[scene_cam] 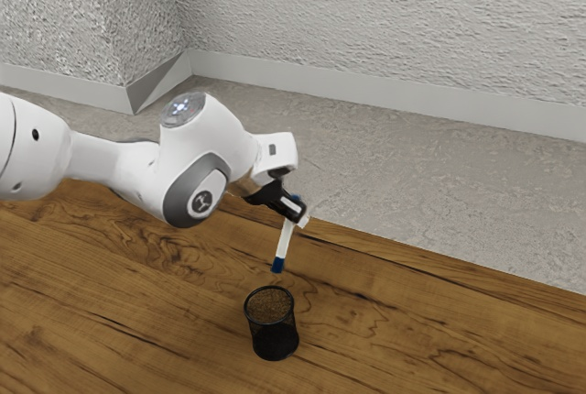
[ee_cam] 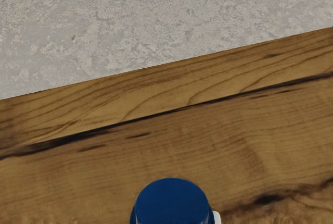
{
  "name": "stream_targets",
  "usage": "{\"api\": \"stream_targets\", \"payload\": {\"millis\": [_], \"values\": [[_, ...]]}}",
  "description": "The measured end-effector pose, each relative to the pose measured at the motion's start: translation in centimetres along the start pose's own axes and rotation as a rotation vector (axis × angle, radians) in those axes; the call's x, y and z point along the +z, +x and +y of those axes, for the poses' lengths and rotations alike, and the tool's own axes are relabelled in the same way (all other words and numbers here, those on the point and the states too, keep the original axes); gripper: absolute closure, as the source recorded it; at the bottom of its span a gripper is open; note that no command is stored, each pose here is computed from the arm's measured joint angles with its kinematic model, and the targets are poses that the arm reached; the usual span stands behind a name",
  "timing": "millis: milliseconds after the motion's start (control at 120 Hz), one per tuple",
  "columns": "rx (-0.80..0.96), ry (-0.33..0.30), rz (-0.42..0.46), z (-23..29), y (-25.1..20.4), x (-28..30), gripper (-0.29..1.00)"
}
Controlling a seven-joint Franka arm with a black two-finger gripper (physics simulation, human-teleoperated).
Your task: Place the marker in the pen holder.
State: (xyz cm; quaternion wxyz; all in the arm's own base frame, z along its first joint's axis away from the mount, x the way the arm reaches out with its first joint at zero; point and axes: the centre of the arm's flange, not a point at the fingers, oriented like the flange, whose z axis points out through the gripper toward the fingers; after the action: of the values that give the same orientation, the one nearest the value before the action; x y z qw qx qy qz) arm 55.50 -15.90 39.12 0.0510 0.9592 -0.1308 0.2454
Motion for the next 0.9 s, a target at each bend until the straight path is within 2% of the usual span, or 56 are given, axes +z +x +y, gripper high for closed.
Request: {"api": "stream_targets", "payload": {"millis": [358, 717, 900], "values": [[0.018, -0.035, -0.009, 2.4, -4.8, -3.8, 0.76], [0.008, -0.038, -0.082, 3.4, -7.6, -1.3, 0.75], [0.016, -0.041, -0.066, 3.8, -7.0, -1.8, 0.37]]}}
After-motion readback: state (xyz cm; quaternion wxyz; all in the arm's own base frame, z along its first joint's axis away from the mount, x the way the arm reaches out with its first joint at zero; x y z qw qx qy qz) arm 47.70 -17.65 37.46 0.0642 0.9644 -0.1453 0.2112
